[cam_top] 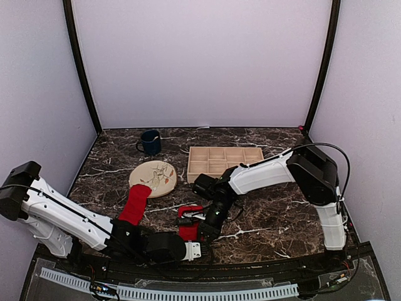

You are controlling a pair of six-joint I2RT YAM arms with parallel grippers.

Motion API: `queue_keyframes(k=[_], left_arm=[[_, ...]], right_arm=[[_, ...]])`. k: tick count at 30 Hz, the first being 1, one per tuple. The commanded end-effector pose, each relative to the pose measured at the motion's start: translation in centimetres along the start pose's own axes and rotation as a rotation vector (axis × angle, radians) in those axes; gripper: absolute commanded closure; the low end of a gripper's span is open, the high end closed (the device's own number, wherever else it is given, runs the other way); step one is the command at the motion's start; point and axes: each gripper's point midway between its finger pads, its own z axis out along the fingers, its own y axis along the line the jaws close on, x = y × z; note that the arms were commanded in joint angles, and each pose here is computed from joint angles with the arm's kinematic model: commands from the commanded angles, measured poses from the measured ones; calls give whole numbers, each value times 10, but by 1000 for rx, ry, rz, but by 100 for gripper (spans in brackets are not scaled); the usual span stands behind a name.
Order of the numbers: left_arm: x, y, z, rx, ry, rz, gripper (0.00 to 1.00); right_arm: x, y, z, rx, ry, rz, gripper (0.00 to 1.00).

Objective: Roll the socks
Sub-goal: Roll the sock at the center of the board.

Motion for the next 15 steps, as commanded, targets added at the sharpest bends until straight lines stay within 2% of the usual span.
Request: queue_keyframes(k=[1, 5, 15], left_arm=[[1, -8, 2, 26, 8, 23, 78], [9, -7, 9, -5, 49, 28, 72], [12, -5, 20, -49, 87, 41, 68]], right_arm=[[14, -15, 7, 22, 48, 49, 96], [14, -14, 7, 17, 47, 47, 96], [12, -12, 6, 9, 46, 43, 96]])
